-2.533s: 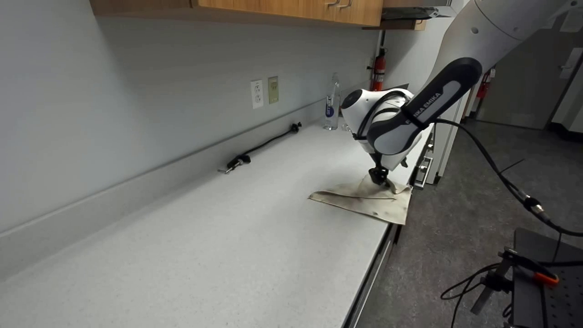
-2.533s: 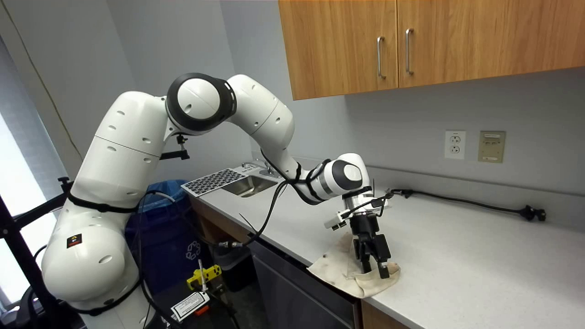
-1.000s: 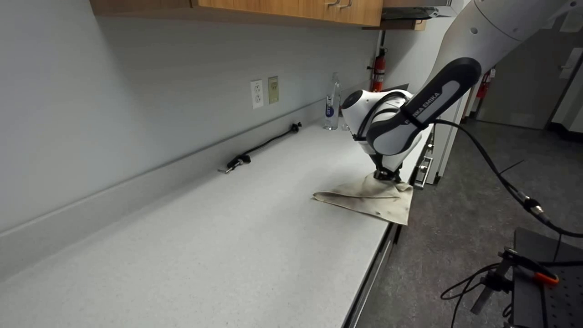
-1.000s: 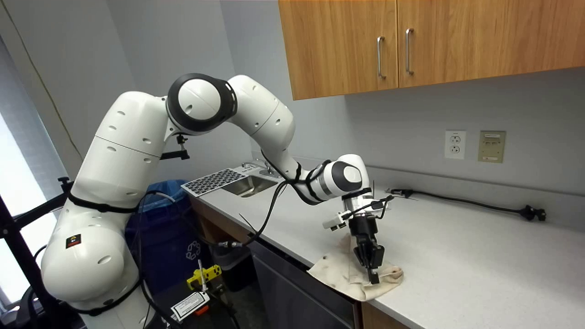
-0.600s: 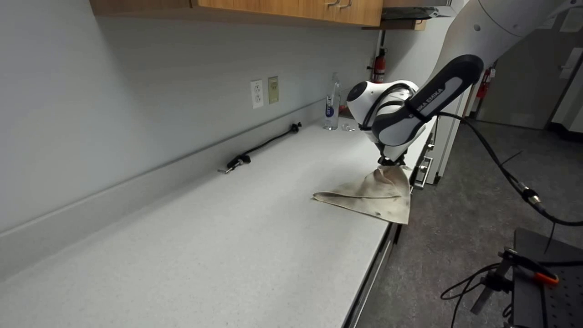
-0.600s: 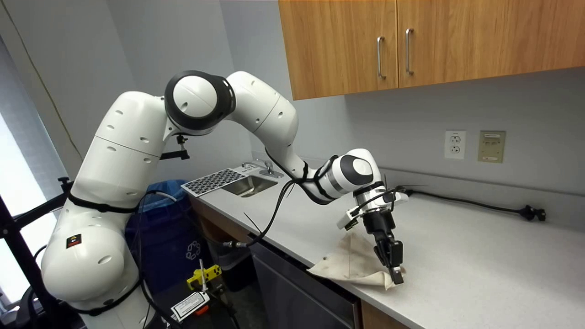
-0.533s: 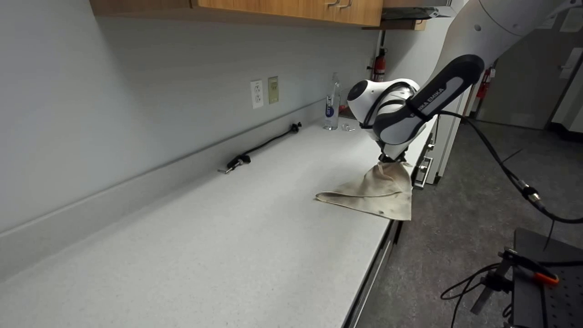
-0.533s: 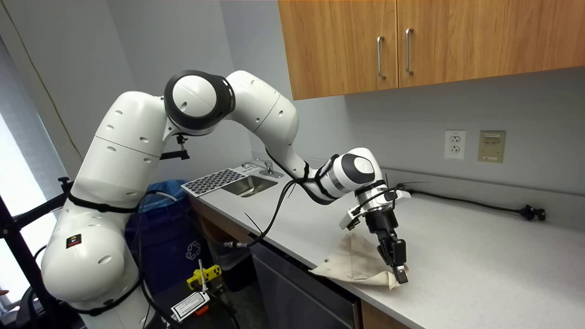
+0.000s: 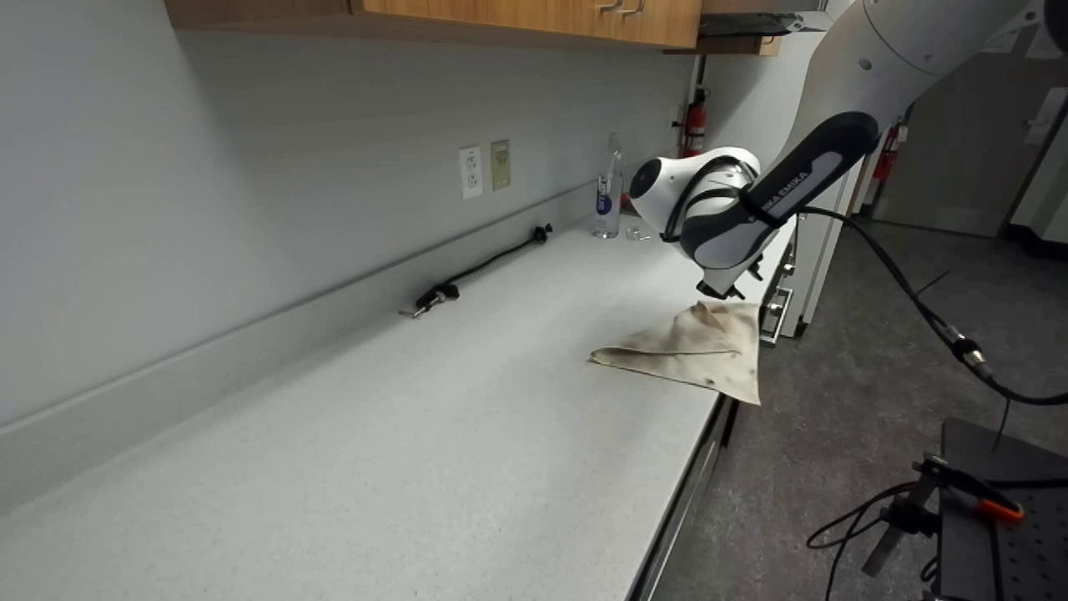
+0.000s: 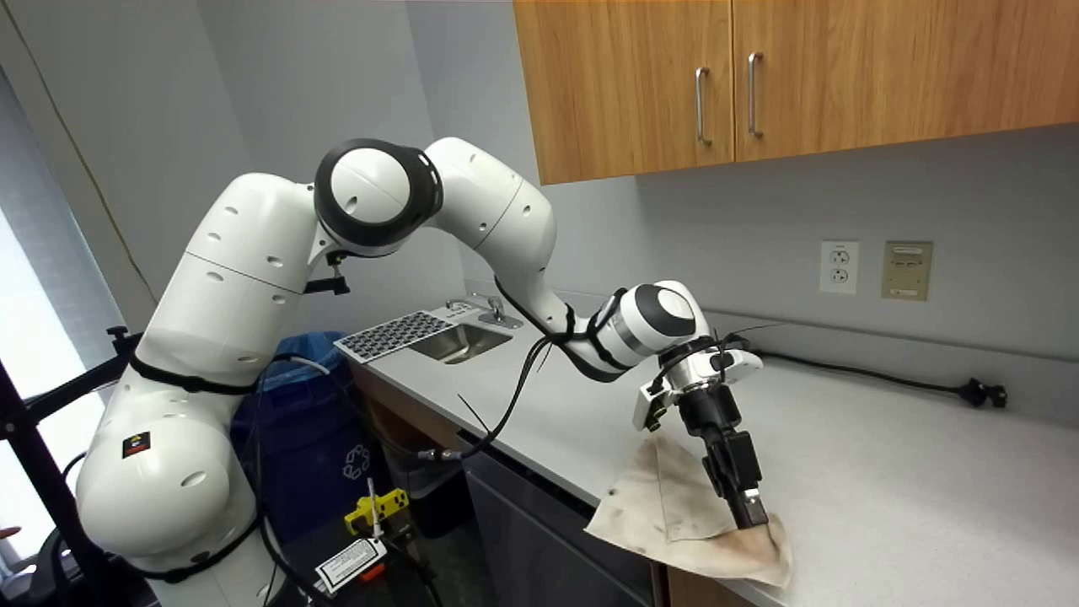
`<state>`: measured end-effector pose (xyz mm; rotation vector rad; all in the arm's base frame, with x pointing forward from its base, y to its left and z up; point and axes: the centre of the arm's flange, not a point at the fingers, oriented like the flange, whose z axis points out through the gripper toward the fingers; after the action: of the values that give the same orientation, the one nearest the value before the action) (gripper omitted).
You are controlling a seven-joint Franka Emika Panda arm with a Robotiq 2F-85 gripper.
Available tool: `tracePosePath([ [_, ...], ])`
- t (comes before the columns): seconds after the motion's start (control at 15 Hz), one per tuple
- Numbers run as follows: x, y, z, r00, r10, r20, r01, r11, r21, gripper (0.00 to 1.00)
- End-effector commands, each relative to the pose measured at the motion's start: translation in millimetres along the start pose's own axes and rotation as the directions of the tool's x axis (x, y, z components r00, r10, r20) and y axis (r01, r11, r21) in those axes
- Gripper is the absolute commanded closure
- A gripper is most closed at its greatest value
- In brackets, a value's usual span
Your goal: Unfold the towel and lay it flat on the countertop
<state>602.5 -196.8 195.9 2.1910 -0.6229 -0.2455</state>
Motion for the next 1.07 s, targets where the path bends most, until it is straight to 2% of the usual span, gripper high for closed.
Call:
tracePosePath([
  [0.0, 5, -7, -8, 1.0, -0.019, 0.009, 0.019, 1.0, -0.01, 0.2],
  [0.2, -6, -12, -19, 0.997, -0.073, 0.027, 0.07, 0.993, 0.094, 0.0],
  [0.4, -12, -10, -29, 0.991, -0.133, 0.032, 0.124, 0.973, 0.192, 0.0],
  [0.6, -13, 7, -32, 0.974, -0.226, 0.006, 0.214, 0.93, 0.297, 0.0],
  [1.0, -26, 58, -24, 0.932, -0.36, -0.042, 0.348, 0.858, 0.377, 0.0],
])
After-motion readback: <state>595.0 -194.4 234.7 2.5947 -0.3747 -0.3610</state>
